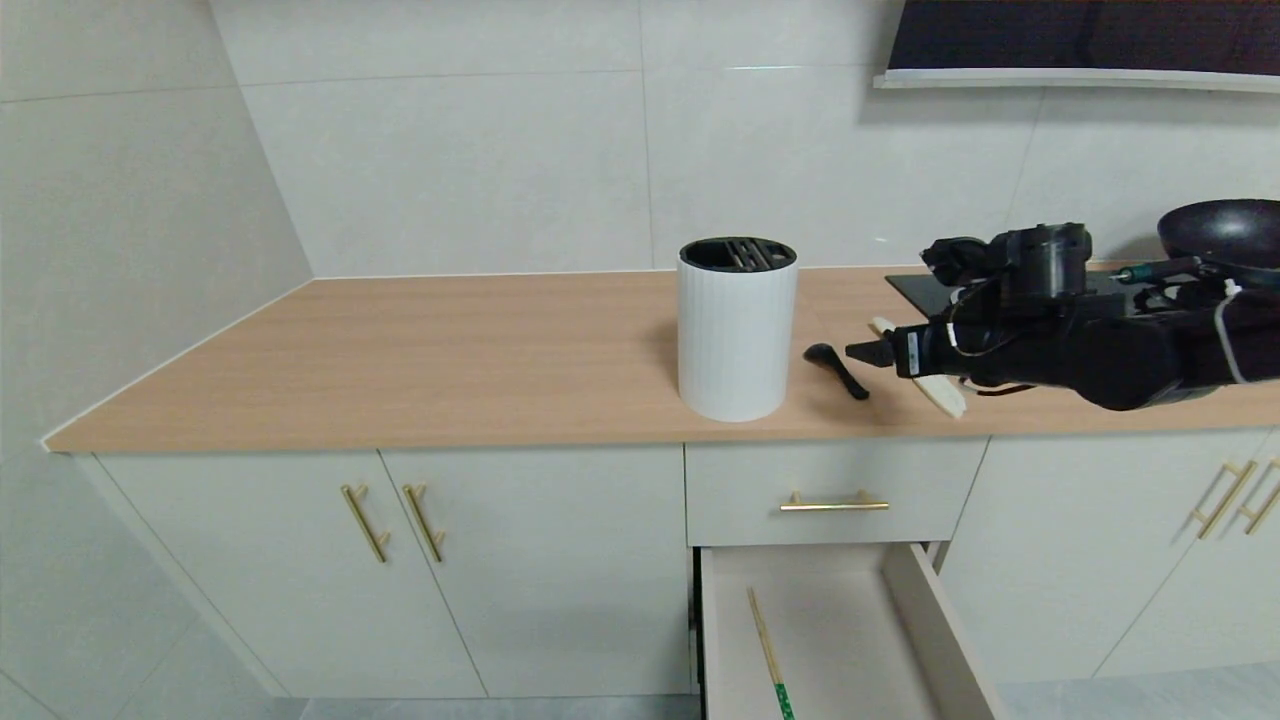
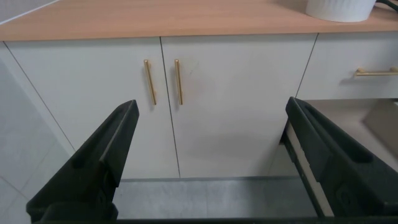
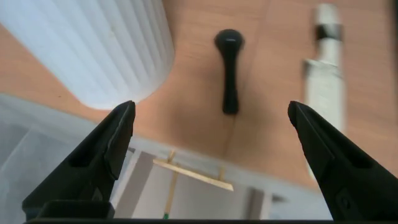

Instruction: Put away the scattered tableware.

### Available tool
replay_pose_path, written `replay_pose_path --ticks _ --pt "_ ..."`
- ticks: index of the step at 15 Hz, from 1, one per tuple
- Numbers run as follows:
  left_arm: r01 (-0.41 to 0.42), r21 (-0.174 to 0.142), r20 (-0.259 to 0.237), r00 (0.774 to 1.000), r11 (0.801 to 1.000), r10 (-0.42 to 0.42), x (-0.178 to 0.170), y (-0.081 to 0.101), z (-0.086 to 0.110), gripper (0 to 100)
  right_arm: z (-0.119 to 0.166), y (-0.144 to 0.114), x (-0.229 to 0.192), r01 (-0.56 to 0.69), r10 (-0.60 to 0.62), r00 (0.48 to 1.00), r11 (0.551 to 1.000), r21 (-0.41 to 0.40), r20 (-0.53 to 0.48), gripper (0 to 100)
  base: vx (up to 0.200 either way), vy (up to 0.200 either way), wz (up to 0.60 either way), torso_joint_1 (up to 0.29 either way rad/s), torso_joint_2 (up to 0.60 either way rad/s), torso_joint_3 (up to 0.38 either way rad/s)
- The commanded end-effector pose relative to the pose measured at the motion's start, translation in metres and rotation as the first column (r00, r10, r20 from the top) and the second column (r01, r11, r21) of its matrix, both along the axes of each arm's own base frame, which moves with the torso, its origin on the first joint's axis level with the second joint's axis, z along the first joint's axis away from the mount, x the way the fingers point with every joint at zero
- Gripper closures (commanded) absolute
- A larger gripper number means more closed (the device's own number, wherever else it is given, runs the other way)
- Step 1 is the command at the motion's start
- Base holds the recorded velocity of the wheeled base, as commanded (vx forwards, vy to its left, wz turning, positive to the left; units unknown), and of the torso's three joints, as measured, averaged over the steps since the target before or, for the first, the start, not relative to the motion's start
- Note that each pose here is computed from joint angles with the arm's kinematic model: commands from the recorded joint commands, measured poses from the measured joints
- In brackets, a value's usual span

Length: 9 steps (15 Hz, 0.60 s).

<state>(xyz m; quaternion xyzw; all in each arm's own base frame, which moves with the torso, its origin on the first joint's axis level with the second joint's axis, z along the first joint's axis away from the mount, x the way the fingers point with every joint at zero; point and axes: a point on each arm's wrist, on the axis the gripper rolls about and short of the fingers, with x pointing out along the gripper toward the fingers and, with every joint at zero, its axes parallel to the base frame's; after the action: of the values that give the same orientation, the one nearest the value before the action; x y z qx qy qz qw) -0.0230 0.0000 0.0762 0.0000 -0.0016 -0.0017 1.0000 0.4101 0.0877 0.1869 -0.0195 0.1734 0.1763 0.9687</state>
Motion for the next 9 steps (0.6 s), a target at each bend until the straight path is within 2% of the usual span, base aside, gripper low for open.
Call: replay_pose_path --ticks 1,9 --pt "0.0 0.0 -0.002 1.0 1.0 0.0 0.0 0.0 0.0 0 -0.039 0.002 0.03 -0.027 0.025 0.998 0.999 -0.031 -0.053 0 0.0 0.0 0.0 0.0 0.0 0.0" --pt "0.0 0.0 0.0 1.0 1.0 0.0 0.0 0.0 0.0 0 -0.077 0.008 0.064 -0.033 0.03 0.997 0.999 -0.039 -0.074 0 0.0 0.0 0.0 0.0 0.0 0.0"
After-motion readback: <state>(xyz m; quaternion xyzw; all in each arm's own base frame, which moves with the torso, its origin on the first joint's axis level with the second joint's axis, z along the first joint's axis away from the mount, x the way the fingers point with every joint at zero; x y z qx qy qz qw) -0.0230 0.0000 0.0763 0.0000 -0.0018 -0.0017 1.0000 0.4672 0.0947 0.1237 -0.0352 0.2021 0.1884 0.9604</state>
